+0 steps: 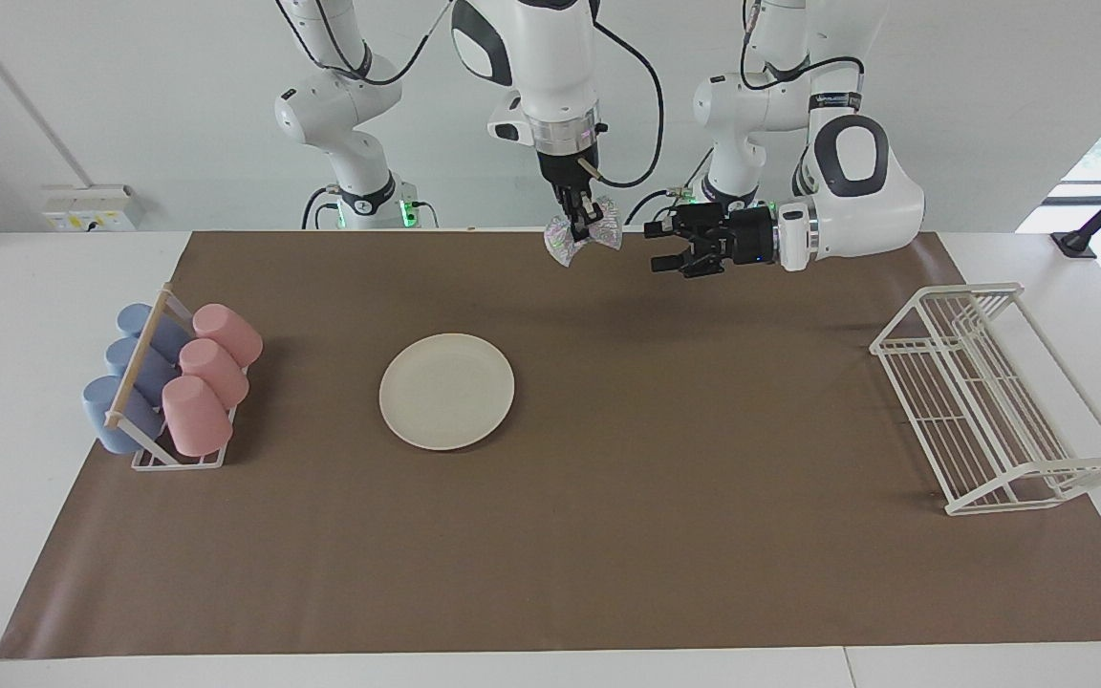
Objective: Wipe plate with sponge
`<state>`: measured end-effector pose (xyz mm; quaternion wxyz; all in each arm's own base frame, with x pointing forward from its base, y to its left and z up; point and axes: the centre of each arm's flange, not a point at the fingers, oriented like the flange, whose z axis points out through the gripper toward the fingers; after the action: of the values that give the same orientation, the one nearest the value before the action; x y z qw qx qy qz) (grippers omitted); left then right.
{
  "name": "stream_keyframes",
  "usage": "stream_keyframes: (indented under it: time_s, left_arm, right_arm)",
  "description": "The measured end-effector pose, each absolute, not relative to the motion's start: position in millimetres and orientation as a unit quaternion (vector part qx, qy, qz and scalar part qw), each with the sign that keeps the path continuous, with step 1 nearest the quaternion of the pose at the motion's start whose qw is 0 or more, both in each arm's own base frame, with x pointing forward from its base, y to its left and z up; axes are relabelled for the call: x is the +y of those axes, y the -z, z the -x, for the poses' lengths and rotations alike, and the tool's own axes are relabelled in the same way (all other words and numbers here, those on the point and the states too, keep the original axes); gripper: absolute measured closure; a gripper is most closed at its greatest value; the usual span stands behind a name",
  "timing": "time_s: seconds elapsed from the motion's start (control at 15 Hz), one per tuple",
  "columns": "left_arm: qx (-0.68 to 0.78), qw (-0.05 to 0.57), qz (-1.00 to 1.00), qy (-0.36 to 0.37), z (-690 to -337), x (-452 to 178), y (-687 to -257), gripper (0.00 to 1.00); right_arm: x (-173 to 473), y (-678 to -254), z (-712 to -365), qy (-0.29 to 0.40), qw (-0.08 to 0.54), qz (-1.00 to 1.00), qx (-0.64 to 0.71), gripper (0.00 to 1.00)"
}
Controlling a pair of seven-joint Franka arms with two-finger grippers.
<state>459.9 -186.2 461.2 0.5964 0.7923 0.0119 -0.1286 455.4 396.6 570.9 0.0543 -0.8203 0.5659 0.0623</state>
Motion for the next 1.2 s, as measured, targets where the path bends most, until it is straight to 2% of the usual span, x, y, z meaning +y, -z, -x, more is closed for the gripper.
stream_keyframes:
  time_s: [0.33,0.73,1.0,1.2]
  left_arm:
    - [0.015,0.584,-0.8,0.134,-443.1,-209.8,-480.9,0.0]
    - [0.024,0.562,-0.818,0.12,-430.0,-235.0,-466.9,0.0]
    - [0.025,0.562,-0.818,0.121,-429.9,-235.1,-467.2,0.06]
    - [0.035,0.566,-0.814,0.128,-429.5,-235.7,-468.9,0.41]
  right_arm:
    - [396.3,-568.1,-455.3,-0.063,0.052,0.82,0.566,0.9]
    - [395.9,-567.3,-455.5,-0.063,0.051,0.82,0.567,0.9]
    - [395.9,-567.2,-455.5,-0.063,0.051,0.82,0.567,0.9]
    - [395.8,-567.0,-455.5,-0.063,0.051,0.82,0.567,0.9]
